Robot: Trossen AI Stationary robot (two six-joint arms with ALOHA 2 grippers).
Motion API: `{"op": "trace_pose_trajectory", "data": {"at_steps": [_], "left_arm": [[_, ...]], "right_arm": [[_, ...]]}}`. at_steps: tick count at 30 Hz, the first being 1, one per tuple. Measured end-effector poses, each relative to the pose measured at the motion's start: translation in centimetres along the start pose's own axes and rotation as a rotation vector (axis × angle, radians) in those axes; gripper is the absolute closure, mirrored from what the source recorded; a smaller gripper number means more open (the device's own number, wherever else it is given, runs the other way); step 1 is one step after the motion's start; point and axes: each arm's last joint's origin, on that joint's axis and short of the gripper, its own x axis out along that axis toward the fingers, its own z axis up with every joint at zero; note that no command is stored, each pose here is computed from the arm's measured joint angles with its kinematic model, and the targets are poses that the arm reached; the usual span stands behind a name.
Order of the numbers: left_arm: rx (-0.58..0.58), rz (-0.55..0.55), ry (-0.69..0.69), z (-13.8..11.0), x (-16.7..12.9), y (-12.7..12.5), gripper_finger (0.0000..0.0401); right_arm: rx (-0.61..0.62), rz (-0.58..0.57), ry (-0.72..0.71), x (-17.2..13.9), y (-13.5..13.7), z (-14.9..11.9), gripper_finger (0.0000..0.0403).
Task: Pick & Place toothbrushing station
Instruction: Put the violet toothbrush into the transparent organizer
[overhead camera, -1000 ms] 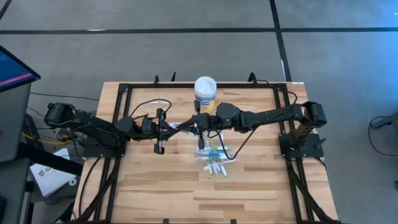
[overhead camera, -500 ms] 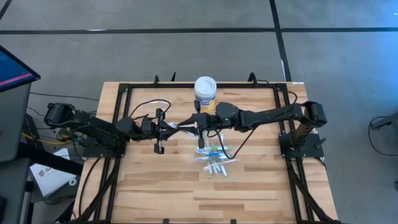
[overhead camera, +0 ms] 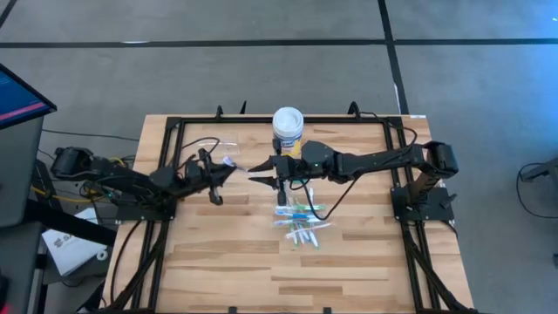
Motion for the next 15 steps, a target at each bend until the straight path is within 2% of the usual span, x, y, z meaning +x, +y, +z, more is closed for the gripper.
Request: {"op": "trace_pose_trajectory", "data": {"at_steps": [7,15], "left_arm": [[0.034,0.17,0.054,-0.4,-0.1,0.5,0.0391],[0.124,0.358,0.103,-0.8,-0.1,1.5,0.0392]], "right_arm": [[0.016,0.023,0.052,0.0,0.6,-0.4,0.0316],[0.024,0.059,0.111,0.0,1.8,-0.9,0.0316]]}}
